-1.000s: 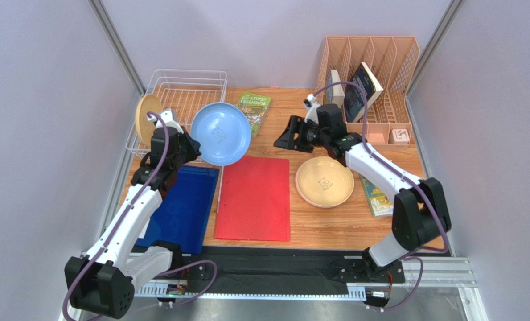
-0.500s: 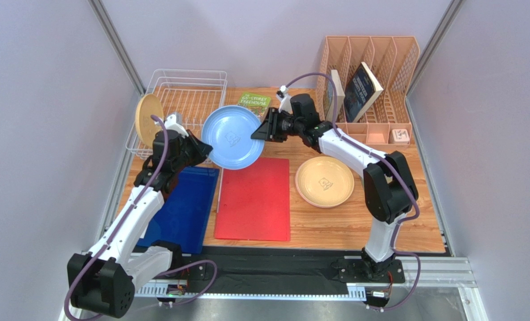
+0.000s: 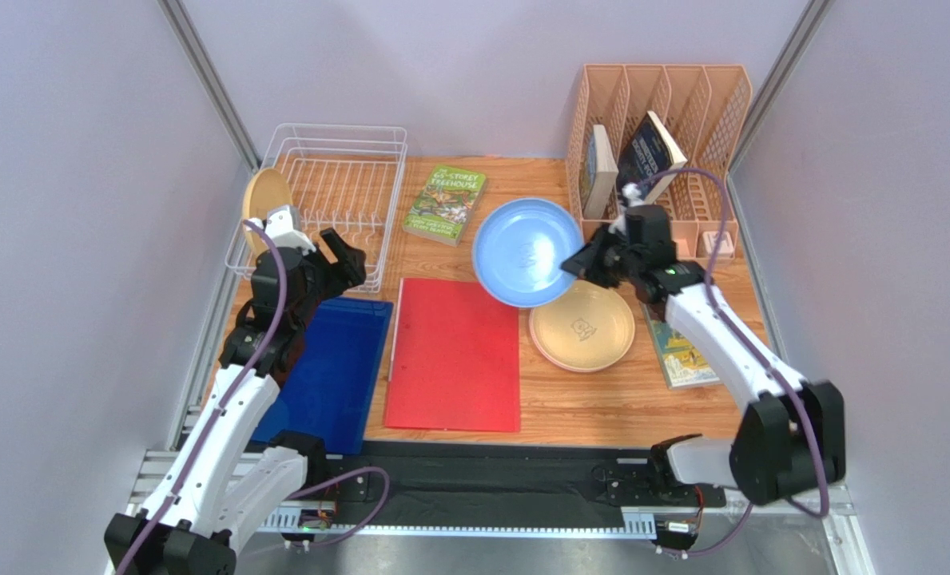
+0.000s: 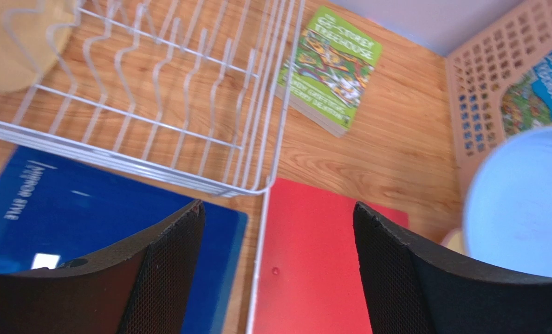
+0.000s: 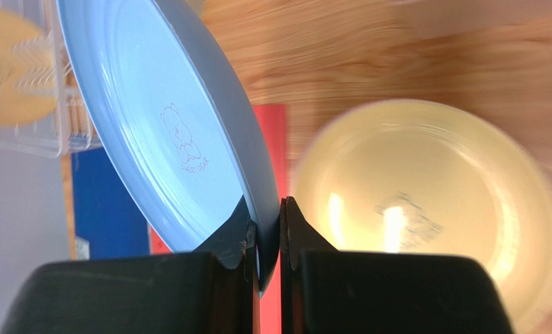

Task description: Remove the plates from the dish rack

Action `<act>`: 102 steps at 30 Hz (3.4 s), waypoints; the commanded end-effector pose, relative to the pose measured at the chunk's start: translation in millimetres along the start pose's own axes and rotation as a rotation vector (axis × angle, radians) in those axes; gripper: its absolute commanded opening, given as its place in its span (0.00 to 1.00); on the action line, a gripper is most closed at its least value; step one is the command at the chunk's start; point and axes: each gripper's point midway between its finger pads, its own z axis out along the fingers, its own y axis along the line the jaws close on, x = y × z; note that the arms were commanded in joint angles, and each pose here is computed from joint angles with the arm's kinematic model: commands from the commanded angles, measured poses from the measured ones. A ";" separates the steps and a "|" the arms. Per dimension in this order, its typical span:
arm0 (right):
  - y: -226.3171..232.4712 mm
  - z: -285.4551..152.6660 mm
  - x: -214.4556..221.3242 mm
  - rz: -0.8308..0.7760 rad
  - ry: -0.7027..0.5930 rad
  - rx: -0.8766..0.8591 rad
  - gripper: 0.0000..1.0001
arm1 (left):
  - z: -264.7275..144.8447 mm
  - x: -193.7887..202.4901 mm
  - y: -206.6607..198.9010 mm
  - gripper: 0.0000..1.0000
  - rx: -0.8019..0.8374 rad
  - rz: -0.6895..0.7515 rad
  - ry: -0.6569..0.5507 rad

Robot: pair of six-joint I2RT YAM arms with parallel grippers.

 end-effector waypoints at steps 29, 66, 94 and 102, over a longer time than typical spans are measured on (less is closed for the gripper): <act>-124.8 -61.9 62.2 0.162 0.003 0.347 0.55 | 13.8 -86.6 73.7 1.00 -0.428 0.238 -0.241; -112.0 -12.0 1.0 0.094 0.035 0.314 0.67 | 110.9 -102.9 215.4 0.49 -0.758 0.322 -0.249; -116.7 -5.4 10.1 0.087 0.058 0.307 0.66 | 86.8 -147.6 166.3 0.00 -0.823 0.511 -0.383; -114.4 -15.4 12.1 0.076 0.047 0.312 0.66 | 60.4 -147.8 157.7 0.00 -0.965 0.500 -0.431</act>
